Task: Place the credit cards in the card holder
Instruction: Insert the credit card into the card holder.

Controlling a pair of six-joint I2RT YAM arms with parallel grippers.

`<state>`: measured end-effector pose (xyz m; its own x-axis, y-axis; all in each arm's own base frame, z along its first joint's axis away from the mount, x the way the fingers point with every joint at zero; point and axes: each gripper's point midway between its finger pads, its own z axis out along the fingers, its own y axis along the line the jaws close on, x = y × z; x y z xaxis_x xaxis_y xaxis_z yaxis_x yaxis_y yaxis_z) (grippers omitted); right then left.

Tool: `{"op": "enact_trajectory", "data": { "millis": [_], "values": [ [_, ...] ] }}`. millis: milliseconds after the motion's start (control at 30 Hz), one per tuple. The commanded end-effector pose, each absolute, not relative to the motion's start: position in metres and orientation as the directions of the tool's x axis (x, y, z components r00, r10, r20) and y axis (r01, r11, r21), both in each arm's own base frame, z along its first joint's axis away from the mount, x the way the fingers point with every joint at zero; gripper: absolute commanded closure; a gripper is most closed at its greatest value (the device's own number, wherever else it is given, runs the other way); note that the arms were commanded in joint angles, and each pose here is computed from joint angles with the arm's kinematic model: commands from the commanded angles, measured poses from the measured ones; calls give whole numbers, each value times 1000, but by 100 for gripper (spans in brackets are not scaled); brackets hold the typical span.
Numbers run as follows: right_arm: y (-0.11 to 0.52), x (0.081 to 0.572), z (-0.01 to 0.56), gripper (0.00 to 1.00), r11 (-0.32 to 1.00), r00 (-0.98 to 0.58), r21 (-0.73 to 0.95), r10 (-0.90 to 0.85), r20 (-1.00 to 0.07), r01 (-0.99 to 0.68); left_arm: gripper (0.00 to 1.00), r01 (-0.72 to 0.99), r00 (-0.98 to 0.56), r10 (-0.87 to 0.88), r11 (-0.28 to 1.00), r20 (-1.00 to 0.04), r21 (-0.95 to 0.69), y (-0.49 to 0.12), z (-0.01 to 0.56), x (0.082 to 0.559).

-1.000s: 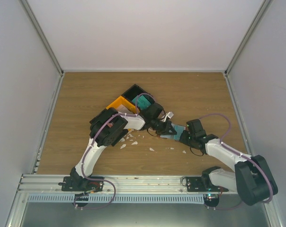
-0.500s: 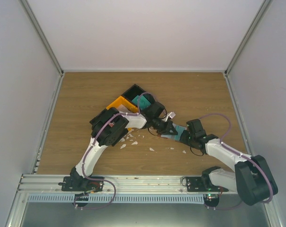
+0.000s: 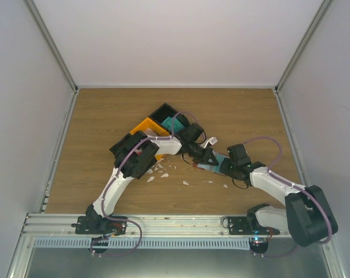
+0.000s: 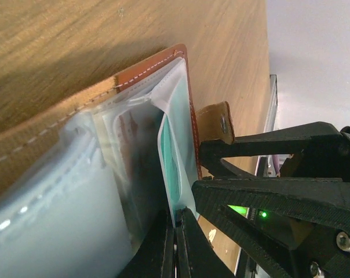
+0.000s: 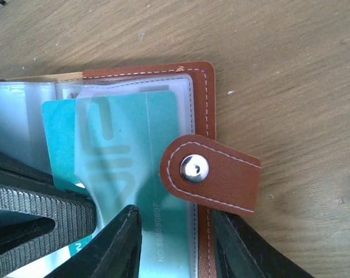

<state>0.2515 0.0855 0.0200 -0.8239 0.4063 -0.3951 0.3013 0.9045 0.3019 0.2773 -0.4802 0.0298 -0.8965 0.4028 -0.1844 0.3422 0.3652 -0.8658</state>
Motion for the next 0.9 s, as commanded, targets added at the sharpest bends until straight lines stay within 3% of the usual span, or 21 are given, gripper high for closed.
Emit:
{"op": "enact_trajectory", "data": {
  "millis": [0, 233, 667, 867],
  "values": [
    [88, 254, 16, 65, 906, -829, 303, 400, -390, 295, 100, 313, -866, 490, 369, -103, -875, -480, 2, 248],
    [81, 252, 17, 65, 907, -822, 277, 409, -396, 318, 93, 324, -868, 485, 386, -108, -864, -477, 5, 252],
    [80, 239, 1, 72, 933, -872, 220, 347, -345, 285, 57, 439, -845, 478, 363, -240, -822, -468, 61, 261],
    [76, 238, 3, 73, 937, -872, 199, 341, -352, 286, 46, 454, -849, 467, 408, -246, -792, -460, 67, 264]
  ]
}}
